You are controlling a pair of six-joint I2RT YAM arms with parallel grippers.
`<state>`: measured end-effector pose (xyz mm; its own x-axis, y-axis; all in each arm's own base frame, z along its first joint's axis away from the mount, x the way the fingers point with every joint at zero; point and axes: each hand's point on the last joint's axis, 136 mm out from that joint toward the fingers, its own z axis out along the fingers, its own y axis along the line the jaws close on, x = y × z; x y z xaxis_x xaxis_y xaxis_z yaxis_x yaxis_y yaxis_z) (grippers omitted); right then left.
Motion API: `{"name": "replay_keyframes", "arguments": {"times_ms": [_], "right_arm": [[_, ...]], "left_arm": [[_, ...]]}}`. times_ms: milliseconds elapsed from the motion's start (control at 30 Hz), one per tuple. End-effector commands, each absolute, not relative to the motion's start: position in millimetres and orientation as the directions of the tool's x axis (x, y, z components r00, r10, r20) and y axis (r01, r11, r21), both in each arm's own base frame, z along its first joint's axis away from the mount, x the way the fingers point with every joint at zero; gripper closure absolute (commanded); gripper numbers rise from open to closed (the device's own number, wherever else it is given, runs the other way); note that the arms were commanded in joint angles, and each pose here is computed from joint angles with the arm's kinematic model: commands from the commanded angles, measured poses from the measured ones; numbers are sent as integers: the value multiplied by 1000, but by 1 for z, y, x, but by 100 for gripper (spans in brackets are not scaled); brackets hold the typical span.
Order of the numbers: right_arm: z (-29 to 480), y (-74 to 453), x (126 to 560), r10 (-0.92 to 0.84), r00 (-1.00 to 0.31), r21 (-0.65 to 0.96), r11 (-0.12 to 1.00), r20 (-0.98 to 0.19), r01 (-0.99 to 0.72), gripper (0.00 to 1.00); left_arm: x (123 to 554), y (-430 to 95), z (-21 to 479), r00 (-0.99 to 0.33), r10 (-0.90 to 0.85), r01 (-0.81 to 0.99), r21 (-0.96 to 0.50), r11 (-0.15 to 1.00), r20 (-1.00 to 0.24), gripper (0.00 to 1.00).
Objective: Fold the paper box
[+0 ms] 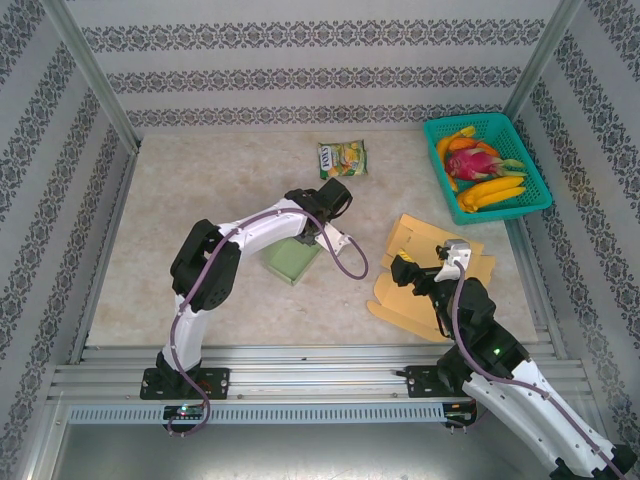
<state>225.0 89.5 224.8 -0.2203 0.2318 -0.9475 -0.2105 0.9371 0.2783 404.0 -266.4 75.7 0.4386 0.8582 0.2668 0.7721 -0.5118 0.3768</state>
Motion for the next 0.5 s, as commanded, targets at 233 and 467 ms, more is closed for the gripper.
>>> {"name": "replay_keyframes", "arguments": {"times_ms": [233,467], "right_arm": [[222,88,228,235,-225,280,940,-946,-195,2],[221,88,228,233,-227,278,941,-946,-194,2]], "left_arm": [[403,-280,89,411,891,783,427,-453,191,68],[405,-278,69,391,910,818,401,-413,138,68]]}}
